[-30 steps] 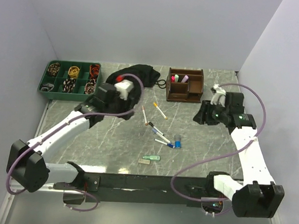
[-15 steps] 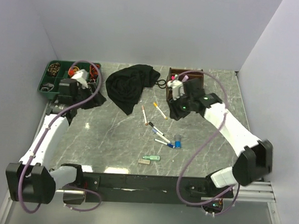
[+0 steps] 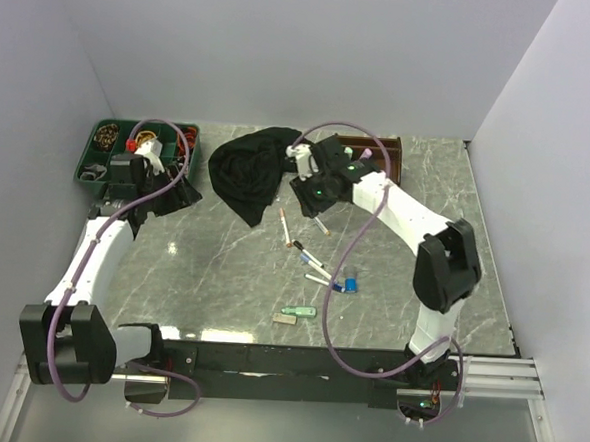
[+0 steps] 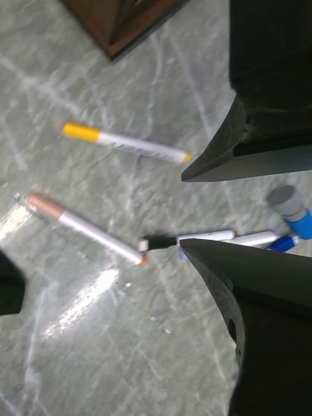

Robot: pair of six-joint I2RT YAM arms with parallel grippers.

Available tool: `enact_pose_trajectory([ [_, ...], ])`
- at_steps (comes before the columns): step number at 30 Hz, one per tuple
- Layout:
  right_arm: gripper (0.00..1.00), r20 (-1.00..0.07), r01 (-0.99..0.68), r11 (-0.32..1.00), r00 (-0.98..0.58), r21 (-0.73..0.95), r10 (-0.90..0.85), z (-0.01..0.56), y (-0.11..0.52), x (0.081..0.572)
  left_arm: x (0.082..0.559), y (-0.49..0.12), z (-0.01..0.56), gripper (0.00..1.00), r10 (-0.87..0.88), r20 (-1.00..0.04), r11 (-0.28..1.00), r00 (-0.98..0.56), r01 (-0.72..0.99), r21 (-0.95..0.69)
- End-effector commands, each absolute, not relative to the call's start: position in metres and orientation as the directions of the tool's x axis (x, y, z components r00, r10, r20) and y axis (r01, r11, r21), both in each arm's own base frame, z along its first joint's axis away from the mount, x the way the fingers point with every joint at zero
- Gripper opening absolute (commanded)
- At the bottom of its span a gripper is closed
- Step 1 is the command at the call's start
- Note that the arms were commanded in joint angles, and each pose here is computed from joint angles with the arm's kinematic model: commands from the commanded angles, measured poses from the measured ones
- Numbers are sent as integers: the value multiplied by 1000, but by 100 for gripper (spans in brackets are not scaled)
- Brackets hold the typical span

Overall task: Sort the stationery into containers
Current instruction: Pick up the pen from the center of the board.

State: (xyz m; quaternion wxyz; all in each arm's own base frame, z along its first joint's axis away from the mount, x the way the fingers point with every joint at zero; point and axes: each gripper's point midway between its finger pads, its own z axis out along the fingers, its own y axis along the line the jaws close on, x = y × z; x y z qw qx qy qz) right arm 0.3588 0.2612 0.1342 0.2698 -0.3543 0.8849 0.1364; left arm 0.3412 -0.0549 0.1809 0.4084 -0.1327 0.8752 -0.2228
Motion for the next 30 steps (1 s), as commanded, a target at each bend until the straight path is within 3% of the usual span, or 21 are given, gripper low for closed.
enact_pose_trajectory([
  [1, 48, -537, -761, 648, -553, 15, -637, 118, 290, 350, 359, -50, 202, 65, -414, -701, 866, -581, -14, -500],
  [6, 48, -458, -789, 614, -553, 18, -696, 82, 297, 325, 365, -49, 209, 66, -400, -711, 872, -579, -2, -489],
  [15, 51, -451, -754, 646, -539, -118, -711, 72, 296, 353, 367, -52, 201, 66, -420, -683, 856, -598, -11, -517],
  [30, 51, -389, -783, 613, -536, -101, -749, 50, 296, 339, 370, -56, 192, 67, -431, -653, 843, -623, -19, -538],
])
